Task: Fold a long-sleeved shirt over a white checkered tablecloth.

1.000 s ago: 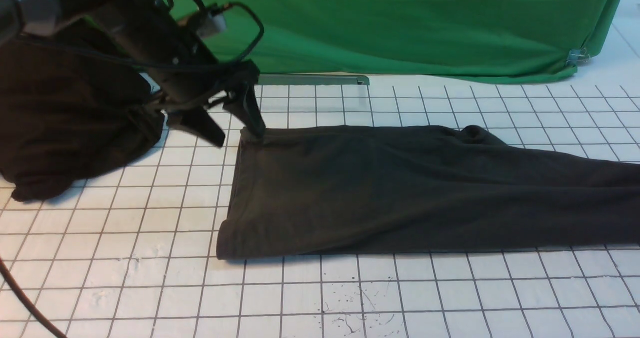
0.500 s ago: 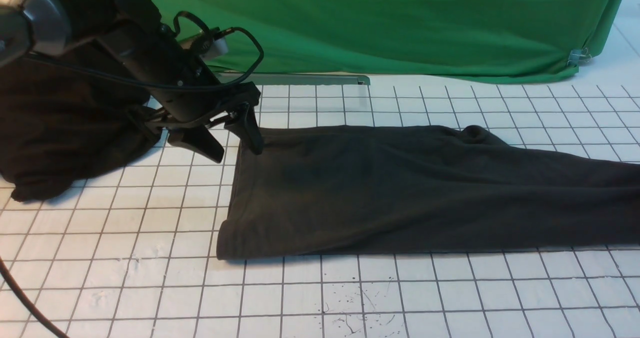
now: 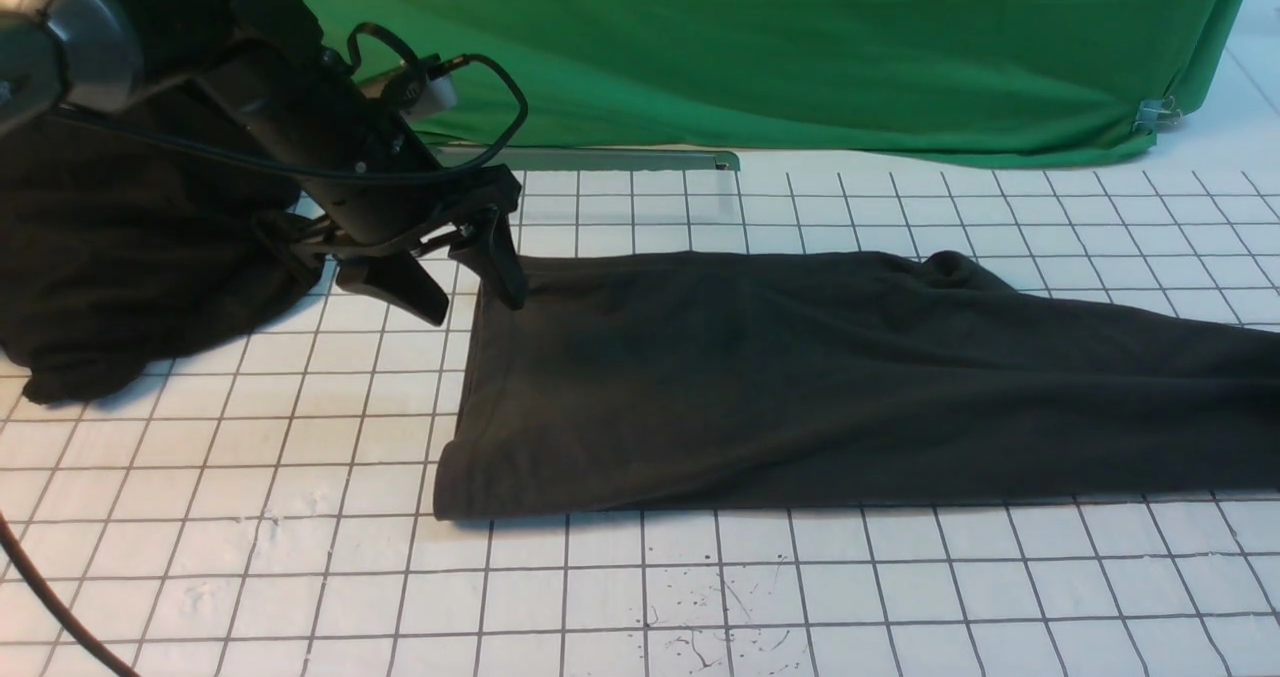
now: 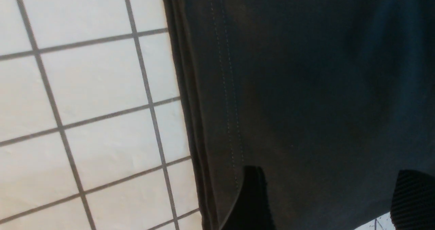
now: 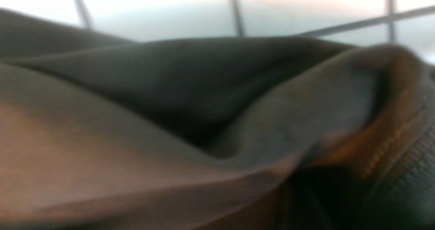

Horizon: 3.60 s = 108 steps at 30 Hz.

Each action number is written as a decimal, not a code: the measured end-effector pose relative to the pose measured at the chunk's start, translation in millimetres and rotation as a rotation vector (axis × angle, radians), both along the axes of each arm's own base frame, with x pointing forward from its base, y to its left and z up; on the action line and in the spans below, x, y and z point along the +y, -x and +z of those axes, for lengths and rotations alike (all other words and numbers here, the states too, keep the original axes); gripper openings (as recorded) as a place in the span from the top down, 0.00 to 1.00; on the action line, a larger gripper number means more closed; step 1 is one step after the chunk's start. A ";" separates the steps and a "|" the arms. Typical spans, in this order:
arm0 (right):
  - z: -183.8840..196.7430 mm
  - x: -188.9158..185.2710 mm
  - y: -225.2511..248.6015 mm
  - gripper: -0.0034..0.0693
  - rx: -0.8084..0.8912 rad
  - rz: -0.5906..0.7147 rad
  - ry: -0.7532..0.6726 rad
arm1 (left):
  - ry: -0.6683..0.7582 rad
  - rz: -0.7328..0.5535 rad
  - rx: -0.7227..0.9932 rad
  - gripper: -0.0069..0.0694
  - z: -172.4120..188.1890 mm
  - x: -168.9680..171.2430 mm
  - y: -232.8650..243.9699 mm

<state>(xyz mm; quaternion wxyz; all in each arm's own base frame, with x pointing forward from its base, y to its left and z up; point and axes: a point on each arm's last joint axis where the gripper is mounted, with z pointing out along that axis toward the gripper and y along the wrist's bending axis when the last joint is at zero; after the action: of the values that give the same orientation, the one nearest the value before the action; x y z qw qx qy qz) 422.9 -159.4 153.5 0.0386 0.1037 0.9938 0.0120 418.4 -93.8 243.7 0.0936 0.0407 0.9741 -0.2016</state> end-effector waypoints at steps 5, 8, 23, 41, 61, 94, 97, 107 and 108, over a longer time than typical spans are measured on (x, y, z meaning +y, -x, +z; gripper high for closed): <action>0.1 1.2 0.4 0.90 0.009 0.020 -0.008 | 0.000 -0.016 0.034 0.26 0.1 -0.2 3.2; 4.3 -2.1 2.7 0.90 0.012 0.021 0.019 | -0.002 -0.026 0.047 0.26 3.4 0.0 6.0; 148.1 4.5 45.7 0.91 -0.220 -0.081 0.168 | -0.039 -0.082 -0.200 0.26 93.6 9.7 45.7; 154.2 354.6 49.5 0.91 -0.412 0.360 -0.088 | -0.080 -0.126 -0.213 0.26 89.8 12.5 45.9; 82.0 462.5 60.7 0.18 -0.468 0.528 -0.183 | -0.087 -0.123 -0.220 0.26 88.8 13.0 44.5; 22.2 220.5 102.5 0.35 -0.057 0.361 0.058 | 0.020 -0.039 0.004 0.26 -63.0 -68.2 73.9; 18.5 221.3 99.6 0.37 -0.071 0.361 0.055 | 0.024 -0.026 0.013 0.26 -69.6 -69.5 71.8; 7.9 225.3 90.0 0.61 -0.131 0.347 0.029 | 0.046 0.001 0.062 0.46 -88.5 -73.5 67.8; 8.0 225.7 89.7 0.67 -0.135 0.344 0.024 | 0.049 0.001 0.064 0.52 -89.4 -74.0 67.5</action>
<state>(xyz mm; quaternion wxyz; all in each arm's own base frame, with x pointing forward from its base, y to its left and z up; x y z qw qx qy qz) 333.2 66.3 161.5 0.1040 -0.0691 0.9921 0.0133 351.0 -167.8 154.4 0.0635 0.0314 0.9714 -0.2266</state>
